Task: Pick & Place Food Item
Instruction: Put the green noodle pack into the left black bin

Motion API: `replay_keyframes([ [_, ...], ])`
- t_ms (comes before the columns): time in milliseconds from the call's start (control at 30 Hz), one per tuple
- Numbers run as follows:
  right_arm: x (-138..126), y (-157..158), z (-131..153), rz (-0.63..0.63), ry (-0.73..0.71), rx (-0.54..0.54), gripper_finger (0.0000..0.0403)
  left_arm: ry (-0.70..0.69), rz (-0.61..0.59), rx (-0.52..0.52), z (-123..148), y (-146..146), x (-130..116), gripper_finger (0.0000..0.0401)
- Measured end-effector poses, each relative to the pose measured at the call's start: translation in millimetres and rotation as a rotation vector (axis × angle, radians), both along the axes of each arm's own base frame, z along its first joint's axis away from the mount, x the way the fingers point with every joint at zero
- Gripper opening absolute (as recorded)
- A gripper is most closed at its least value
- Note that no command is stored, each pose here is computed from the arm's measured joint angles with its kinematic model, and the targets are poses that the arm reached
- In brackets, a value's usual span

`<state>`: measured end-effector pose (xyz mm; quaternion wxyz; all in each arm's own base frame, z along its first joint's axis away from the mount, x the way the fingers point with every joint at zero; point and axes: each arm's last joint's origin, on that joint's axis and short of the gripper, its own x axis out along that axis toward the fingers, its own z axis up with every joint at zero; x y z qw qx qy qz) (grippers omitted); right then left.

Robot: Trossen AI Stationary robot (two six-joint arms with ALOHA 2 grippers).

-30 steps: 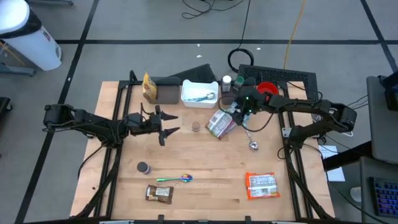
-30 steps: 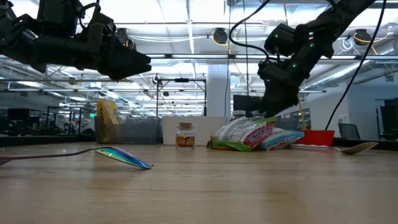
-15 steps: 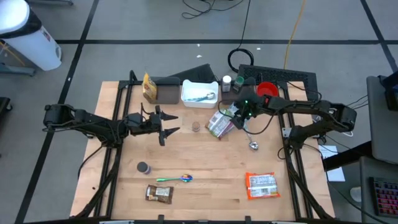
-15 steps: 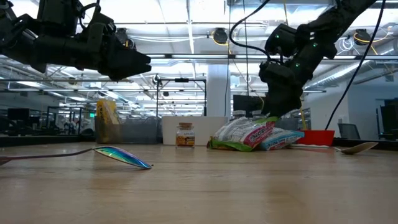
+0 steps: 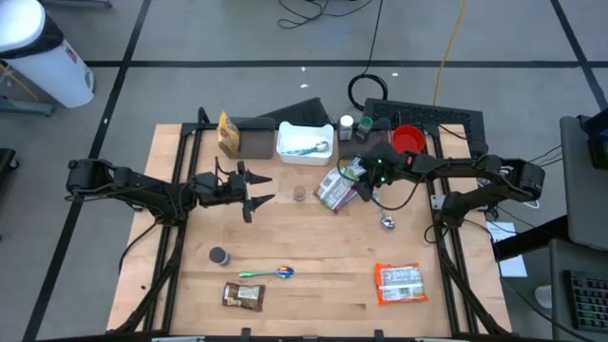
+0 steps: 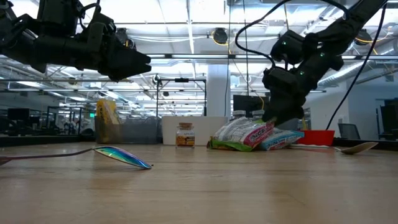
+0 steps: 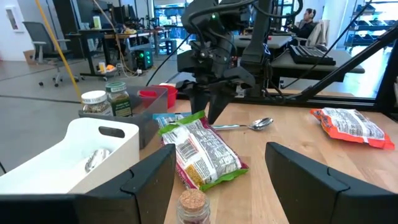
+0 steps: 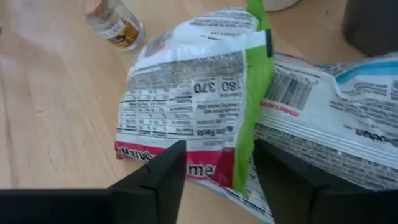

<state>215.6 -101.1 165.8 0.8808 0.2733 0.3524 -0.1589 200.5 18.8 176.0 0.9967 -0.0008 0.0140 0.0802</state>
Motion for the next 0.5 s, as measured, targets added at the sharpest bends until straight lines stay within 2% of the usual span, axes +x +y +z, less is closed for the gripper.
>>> replay_keyframes([
  [200, -1.5, 0.6, -3.1, -0.004, -0.005, -0.001, 0.0103, 0.0, 0.0, 0.0, 0.0, -0.1, 0.0, 0.0257],
  [367, -0.9, 0.4, -2.6, 0.007, -0.011, -0.015, 0.0024, 0.0, 0.0, 0.0, 0.0, -0.1, 0.0, 0.0257],
  [433, -0.3, 1.0, -2.3, 0.025, -0.012, -0.035, 0.0007, 0.0, 0.0, 0.0, 0.0, -0.1, 0.0, 0.0257],
  [500, 0.6, 1.9, -1.9, 0.036, -0.014, -0.049, 0.0007, 0.0, 0.0, 0.0, 0.0, -0.1, 0.0, 0.0257],
])
